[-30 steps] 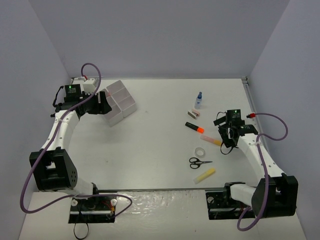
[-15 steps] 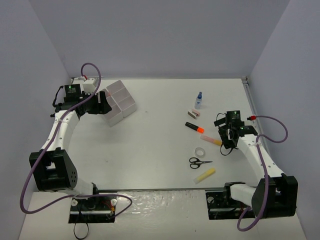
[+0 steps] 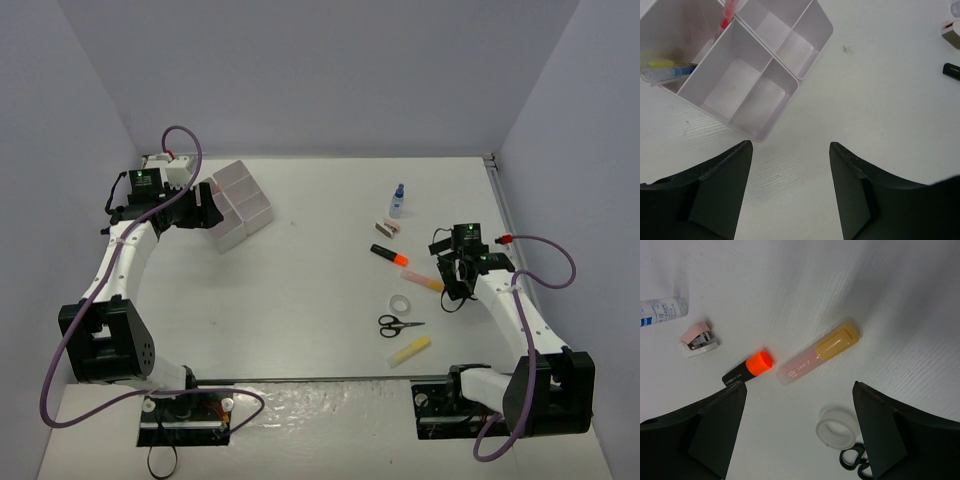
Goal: Sort the stationery into containers
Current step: Pick up the stationery from the corner of the board.
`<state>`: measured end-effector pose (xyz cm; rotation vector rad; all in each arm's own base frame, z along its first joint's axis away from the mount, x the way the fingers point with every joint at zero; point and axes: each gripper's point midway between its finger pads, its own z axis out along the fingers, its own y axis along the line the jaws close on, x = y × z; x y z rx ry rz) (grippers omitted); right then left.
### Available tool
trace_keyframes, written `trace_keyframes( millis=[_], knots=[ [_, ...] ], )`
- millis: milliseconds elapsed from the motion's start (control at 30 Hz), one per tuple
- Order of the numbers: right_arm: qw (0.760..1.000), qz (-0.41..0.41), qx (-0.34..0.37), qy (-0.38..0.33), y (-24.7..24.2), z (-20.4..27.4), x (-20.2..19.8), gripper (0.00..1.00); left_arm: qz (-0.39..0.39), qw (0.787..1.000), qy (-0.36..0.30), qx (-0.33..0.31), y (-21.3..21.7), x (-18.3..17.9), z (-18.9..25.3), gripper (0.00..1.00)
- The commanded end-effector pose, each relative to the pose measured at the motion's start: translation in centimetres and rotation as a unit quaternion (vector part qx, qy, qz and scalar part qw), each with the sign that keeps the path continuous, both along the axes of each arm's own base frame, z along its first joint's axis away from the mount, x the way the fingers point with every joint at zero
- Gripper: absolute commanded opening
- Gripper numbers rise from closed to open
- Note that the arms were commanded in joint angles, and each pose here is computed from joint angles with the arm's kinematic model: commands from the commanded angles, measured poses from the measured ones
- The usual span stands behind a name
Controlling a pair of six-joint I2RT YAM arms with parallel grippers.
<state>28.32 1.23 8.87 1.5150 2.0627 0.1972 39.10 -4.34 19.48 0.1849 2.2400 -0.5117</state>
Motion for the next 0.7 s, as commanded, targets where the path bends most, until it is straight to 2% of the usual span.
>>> trace_keyframes(
  millis=[0,200,667],
  knots=[
    [1.0,-0.025,-0.013,-0.009,-0.99,0.34,0.12,0.85,-0.002,0.998,-0.067,0.006,0.07,0.65,4.62,0.6],
    [0.999,-0.034,0.008,-0.008,-0.53,-0.03,-0.14,0.85,-0.002,0.998,-0.066,0.003,0.02,0.68,4.5,0.6],
    [0.999,-0.041,0.003,-0.002,-0.78,-0.4,-0.16,0.84,-0.002,0.998,-0.062,0.002,0.02,0.9,4.0,0.6]
  ],
)
